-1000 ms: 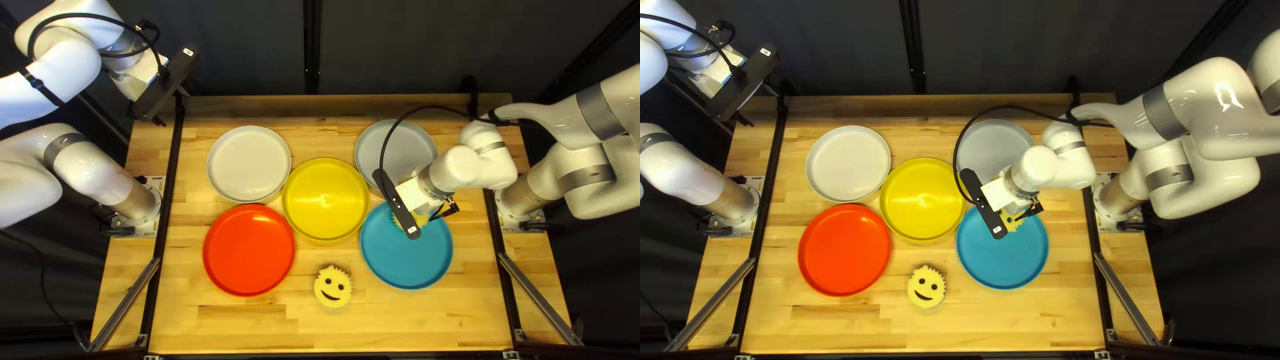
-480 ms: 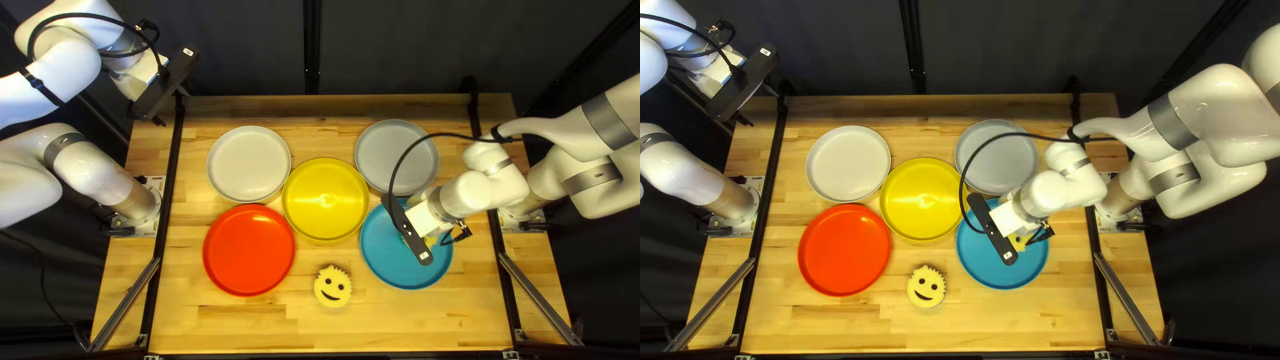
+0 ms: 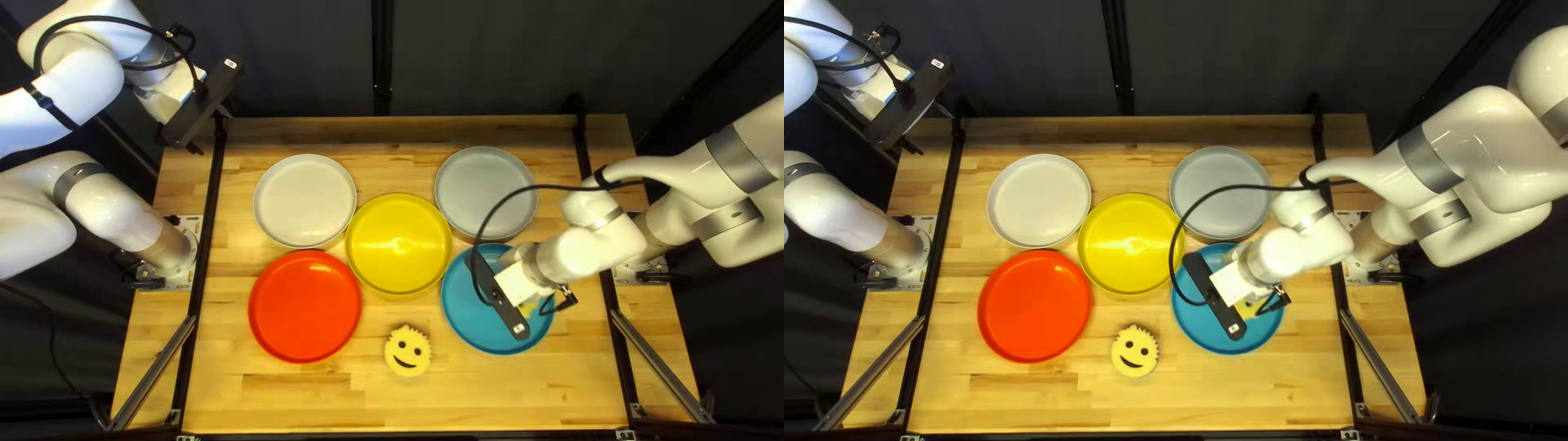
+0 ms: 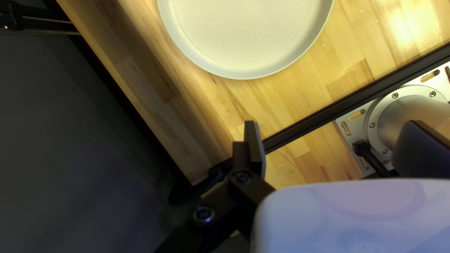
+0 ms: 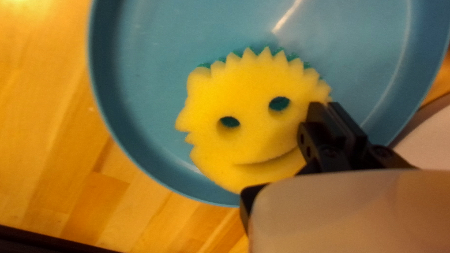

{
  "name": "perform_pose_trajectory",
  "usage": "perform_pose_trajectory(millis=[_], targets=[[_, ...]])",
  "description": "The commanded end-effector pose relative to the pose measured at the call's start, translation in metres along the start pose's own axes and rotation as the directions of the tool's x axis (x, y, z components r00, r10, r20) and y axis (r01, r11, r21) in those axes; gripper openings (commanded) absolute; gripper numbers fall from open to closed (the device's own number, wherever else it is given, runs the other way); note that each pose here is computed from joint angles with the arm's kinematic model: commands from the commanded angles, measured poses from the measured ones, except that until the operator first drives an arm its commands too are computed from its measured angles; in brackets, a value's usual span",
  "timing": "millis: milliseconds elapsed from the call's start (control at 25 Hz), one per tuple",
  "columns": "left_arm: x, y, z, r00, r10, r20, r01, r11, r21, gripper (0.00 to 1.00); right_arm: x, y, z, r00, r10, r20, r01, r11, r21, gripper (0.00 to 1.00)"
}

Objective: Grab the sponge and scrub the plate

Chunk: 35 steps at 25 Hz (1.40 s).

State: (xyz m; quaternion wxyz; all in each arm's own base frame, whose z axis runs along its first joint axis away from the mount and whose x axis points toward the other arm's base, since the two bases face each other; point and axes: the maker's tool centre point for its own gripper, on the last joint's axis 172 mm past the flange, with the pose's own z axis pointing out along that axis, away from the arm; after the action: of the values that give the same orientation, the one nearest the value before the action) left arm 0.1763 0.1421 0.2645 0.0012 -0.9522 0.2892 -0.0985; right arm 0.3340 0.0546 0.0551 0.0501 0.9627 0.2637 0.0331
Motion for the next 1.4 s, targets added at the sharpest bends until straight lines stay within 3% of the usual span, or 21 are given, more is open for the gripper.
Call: perform_pose_trajectory(millis=[40,240,560,800,1160,1400], targets=[[0.0,0.0,0.0,1.0,0.0,0.0,0.0,1.0,0.0,1.0,0.002,0.018,0.004,1.0,0.026,-0.001,-0.026,0.999,0.018,0.0],[0.0,0.0,0.0,1.0,0.0,0.0,0.0,1.0,0.0,1.0,0.009,0.02,0.006,0.998,0.057,0.009,-0.057,0.997,0.042,0.0],[0.0,0.0,0.0,1.0,0.0,0.0,0.0,1.0,0.0,1.0,0.042,-0.009,-0.001,0.994,0.105,0.042,-0.108,0.992,0.072,0.0],[0.0,0.0,0.0,1.0,0.0,0.0,0.0,1.0,0.0,1.0,0.053,-0.006,0.011,0.986,0.157,0.054,-0.162,0.982,0.097,0.0],[0.0,0.0,0.0,1.0,0.0,0.0,0.0,1.0,0.0,1.0,0.026,0.037,0.016,0.968,0.241,0.063,-0.247,0.962,0.113,0.0],[0.0,0.0,0.0,1.0,0.0,0.0,0.0,1.0,0.0,1.0,0.018,0.043,0.012,0.96,0.272,0.067,-0.278,0.954,0.115,0.0]])
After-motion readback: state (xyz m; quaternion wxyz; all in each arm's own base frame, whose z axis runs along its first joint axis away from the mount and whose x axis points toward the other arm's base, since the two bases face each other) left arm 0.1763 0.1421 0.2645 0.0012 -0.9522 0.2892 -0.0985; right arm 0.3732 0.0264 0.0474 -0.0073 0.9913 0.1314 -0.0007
